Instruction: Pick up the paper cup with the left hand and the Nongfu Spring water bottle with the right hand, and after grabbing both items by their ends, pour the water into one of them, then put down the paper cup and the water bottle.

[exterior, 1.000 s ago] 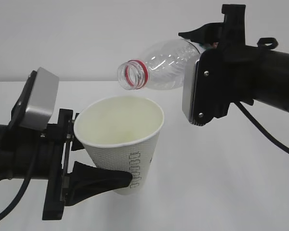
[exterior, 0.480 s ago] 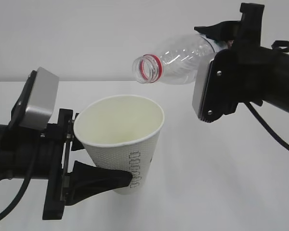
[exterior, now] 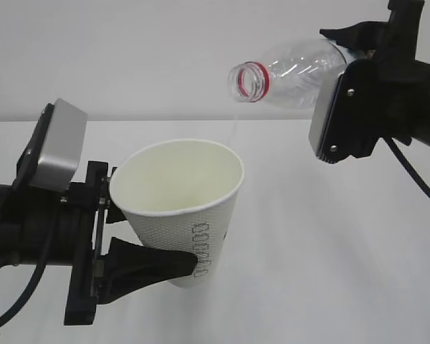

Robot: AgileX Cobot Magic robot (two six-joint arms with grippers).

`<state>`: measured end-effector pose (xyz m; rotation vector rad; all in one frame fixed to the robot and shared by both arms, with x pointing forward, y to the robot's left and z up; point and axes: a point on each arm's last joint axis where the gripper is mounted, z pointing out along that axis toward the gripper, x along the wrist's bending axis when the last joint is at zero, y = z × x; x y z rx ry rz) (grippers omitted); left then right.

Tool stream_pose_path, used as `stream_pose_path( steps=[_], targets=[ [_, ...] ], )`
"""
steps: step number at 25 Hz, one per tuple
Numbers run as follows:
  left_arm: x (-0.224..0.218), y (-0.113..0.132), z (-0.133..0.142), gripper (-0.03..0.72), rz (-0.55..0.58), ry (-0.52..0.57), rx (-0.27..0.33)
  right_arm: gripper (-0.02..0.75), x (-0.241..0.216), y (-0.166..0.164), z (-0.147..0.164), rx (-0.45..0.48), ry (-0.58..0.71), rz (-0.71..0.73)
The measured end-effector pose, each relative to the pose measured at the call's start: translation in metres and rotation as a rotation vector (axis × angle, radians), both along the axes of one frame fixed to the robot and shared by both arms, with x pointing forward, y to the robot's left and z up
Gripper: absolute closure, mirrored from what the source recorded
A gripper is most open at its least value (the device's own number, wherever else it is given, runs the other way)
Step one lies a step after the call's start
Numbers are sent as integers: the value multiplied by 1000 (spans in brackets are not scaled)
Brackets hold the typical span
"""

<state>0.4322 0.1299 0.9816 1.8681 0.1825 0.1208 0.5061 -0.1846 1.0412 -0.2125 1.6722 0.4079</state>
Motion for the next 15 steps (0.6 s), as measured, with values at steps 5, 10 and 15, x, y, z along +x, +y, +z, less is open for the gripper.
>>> stream_pose_path(
  steps=[5,10,15],
  targets=[
    [1,0,1,186,16,6,-13,244,-1,2,2,38,-3,19],
    [2,0,2,186,27,10,-21,244,-4,8,1,86,25,89],
    [2,0,2,187,28,11,-22,244,-6,12,0,93,39,139]
  ],
)
